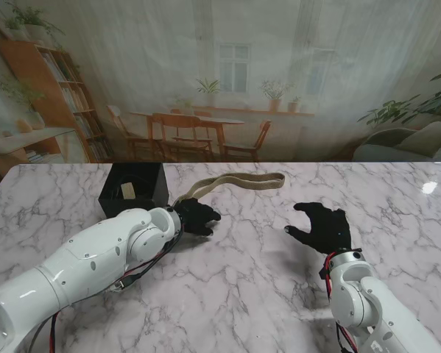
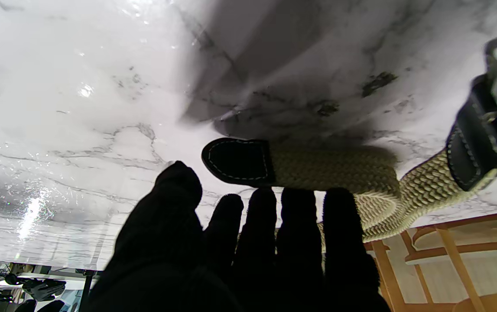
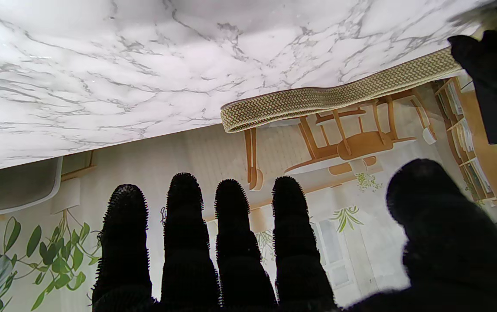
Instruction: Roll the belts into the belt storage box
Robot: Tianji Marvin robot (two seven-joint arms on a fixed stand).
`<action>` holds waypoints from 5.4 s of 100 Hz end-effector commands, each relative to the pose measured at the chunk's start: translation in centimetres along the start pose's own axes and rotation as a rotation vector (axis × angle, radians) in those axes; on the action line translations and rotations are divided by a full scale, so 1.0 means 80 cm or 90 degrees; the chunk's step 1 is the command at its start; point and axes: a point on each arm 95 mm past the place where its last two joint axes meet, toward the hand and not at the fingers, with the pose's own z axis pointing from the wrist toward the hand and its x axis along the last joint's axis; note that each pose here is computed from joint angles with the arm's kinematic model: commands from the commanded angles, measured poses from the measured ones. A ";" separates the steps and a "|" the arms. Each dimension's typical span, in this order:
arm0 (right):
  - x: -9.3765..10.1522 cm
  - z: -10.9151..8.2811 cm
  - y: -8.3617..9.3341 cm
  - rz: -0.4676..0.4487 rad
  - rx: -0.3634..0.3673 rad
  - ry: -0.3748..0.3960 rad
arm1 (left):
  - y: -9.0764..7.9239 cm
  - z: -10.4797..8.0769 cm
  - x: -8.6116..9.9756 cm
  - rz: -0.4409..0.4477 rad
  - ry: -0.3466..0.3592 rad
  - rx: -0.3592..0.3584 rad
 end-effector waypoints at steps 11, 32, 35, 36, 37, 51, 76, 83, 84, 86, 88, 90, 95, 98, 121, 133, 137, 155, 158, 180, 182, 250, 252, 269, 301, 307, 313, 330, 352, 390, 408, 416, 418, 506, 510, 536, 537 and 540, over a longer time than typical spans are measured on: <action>0.001 -0.001 -0.001 0.001 0.002 -0.001 | 0.009 -0.003 0.010 -0.006 0.027 -0.016; 0.002 0.000 -0.002 0.000 0.004 0.000 | 0.007 -0.010 0.000 0.016 0.025 -0.022; 0.002 0.000 -0.002 0.000 0.005 0.000 | 0.007 -0.011 -0.002 0.018 0.023 -0.025; 0.002 0.000 -0.002 -0.001 0.005 0.000 | 0.007 -0.012 -0.002 0.018 0.023 -0.026; 0.002 0.000 -0.002 -0.001 0.005 0.000 | 0.007 -0.012 -0.003 0.019 0.022 -0.027; 0.003 0.001 -0.003 -0.001 0.008 0.001 | 0.008 -0.013 -0.008 0.033 0.013 -0.036; 0.004 0.002 -0.005 -0.002 0.011 0.003 | 0.010 -0.011 -0.009 0.069 0.009 -0.041; 0.004 0.002 -0.005 -0.003 0.012 0.003 | 0.008 -0.013 -0.009 0.081 0.009 -0.034; 0.004 0.002 -0.005 -0.003 0.012 0.003 | 0.008 -0.013 -0.009 0.081 0.010 -0.034; 0.004 0.002 -0.005 -0.003 0.012 0.003 | 0.008 -0.013 -0.009 0.082 0.010 -0.032; 0.004 0.002 -0.005 -0.002 0.012 0.003 | 0.007 -0.014 -0.009 0.083 0.010 -0.031; 0.004 0.002 -0.005 -0.003 0.012 0.003 | 0.007 -0.014 -0.010 0.084 0.011 -0.029; 0.005 0.002 -0.006 -0.003 0.013 0.003 | 0.006 -0.016 -0.011 0.086 0.011 -0.027; 0.005 0.002 -0.006 -0.003 0.013 0.003 | 0.006 -0.017 -0.011 0.086 0.009 -0.025; 0.005 0.002 -0.006 -0.004 0.014 0.003 | 0.001 -0.024 -0.013 0.097 0.008 0.000; 0.005 0.003 -0.006 -0.004 0.015 0.003 | 0.000 -0.024 -0.017 0.104 -0.002 -0.008; 0.005 0.003 -0.007 -0.004 0.015 0.003 | 0.000 -0.022 -0.018 0.108 -0.005 -0.014; 0.005 0.003 -0.007 -0.003 0.015 0.004 | 0.007 -0.017 -0.019 0.127 -0.011 -0.020; 0.005 0.003 -0.007 -0.003 0.015 0.004 | 0.007 -0.016 -0.018 0.130 -0.012 -0.022; 0.006 0.003 -0.007 -0.003 0.016 0.005 | 0.009 -0.015 -0.021 0.149 -0.025 -0.025; 0.006 0.003 -0.007 -0.003 0.017 0.005 | 0.010 -0.015 -0.021 0.149 -0.025 -0.025; 0.005 0.003 -0.007 -0.002 0.014 0.005 | 0.007 -0.033 0.015 0.185 0.071 -0.006; 0.005 0.003 -0.007 -0.001 0.015 0.004 | 0.007 -0.035 0.017 0.185 0.076 -0.005; 0.005 0.003 -0.007 0.000 0.014 0.003 | 0.010 -0.065 0.035 0.191 0.124 -0.005; 0.004 0.003 -0.006 0.002 0.015 0.002 | 0.035 -0.143 0.048 0.190 0.179 0.013; 0.004 0.003 -0.006 0.001 0.015 0.002 | 0.041 -0.159 0.049 0.193 0.185 0.016; 0.004 0.003 -0.007 0.001 0.016 0.003 | 0.048 -0.172 0.050 0.189 0.190 0.016; 0.007 0.006 -0.009 -0.010 0.026 0.016 | 0.070 -0.203 0.050 0.203 0.207 -0.024; 0.016 0.020 -0.009 -0.065 0.060 0.082 | 0.085 -0.221 0.048 0.219 0.206 -0.059; 0.042 0.071 -0.002 -0.185 0.103 0.206 | 0.080 -0.245 0.063 0.227 0.222 -0.037; 0.060 0.090 -0.014 -0.217 0.140 0.240 | 0.082 -0.256 0.069 0.214 0.228 -0.026; 0.065 0.098 -0.024 -0.220 0.158 0.241 | 0.086 -0.257 0.067 0.209 0.222 -0.031; 0.067 0.100 -0.027 -0.221 0.162 0.239 | 0.086 -0.257 0.067 0.208 0.221 -0.032; 0.059 0.105 -0.062 -0.275 0.171 0.200 | 0.089 -0.258 0.052 0.216 0.174 -0.049; 0.057 0.101 -0.062 -0.272 0.167 0.201 | 0.089 -0.259 0.048 0.224 0.164 -0.051; 0.050 0.055 -0.059 -0.272 0.167 0.202 | 0.097 -0.270 0.020 0.267 0.091 -0.085; 0.050 0.053 -0.060 -0.271 0.169 0.203 | 0.097 -0.270 0.019 0.268 0.088 -0.086; 0.051 0.046 -0.061 -0.269 0.174 0.206 | 0.099 -0.271 0.016 0.270 0.078 -0.091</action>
